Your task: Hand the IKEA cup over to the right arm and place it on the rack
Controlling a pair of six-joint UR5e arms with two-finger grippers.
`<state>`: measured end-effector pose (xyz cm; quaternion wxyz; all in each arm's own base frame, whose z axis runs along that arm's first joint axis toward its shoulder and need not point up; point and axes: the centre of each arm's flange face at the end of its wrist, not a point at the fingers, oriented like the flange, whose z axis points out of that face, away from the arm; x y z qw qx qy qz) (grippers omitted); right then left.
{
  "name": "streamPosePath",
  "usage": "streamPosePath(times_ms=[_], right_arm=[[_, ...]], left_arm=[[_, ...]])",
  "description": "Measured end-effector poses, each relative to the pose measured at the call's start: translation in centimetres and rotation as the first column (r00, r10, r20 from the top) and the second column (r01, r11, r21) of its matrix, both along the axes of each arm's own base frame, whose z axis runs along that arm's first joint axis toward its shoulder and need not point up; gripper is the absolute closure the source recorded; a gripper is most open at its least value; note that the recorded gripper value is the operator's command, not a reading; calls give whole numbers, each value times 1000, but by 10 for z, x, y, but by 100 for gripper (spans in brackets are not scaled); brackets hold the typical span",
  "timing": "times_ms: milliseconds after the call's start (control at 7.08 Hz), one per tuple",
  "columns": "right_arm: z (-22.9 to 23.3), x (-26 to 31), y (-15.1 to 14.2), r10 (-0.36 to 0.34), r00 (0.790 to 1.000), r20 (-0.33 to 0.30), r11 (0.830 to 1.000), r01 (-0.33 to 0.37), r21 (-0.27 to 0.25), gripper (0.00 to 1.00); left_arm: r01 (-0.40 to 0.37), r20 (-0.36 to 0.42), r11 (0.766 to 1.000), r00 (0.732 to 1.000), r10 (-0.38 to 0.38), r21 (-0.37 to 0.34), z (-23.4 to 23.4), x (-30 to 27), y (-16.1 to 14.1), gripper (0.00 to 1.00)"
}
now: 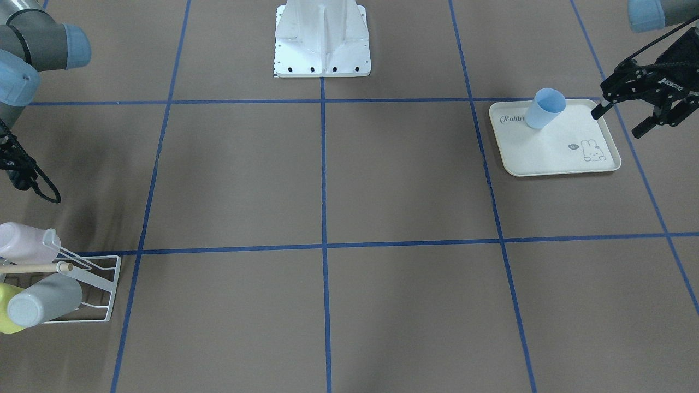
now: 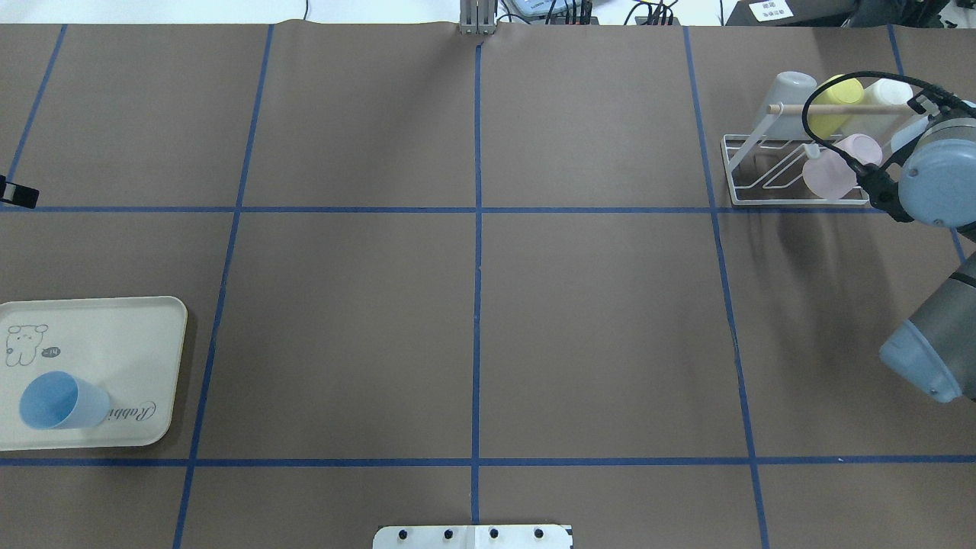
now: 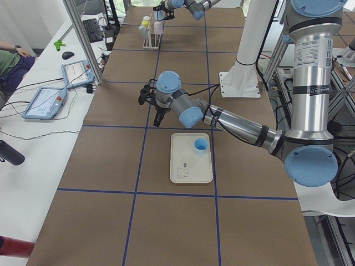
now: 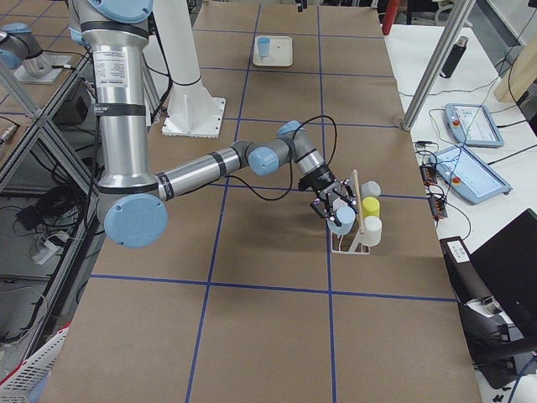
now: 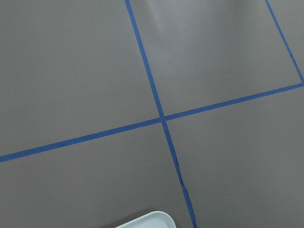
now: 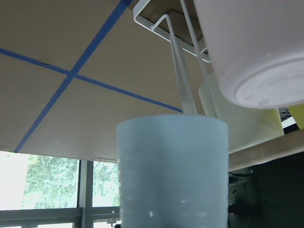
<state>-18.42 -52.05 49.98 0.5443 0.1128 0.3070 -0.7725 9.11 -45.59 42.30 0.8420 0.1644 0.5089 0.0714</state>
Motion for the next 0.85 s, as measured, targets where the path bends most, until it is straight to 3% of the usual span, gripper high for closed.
streamPosePath(times_ms=[706, 848], right_arm=[[6, -16, -5, -7, 999, -43, 1000, 8, 13, 62], [5, -18, -7, -8, 999, -48, 1000, 8, 17, 53]], left_arm=[[0, 0, 1000, 1000, 0, -1, 0, 1, -1, 0], [-1, 0, 1000, 1000, 1, -1, -1, 2, -1, 0]])
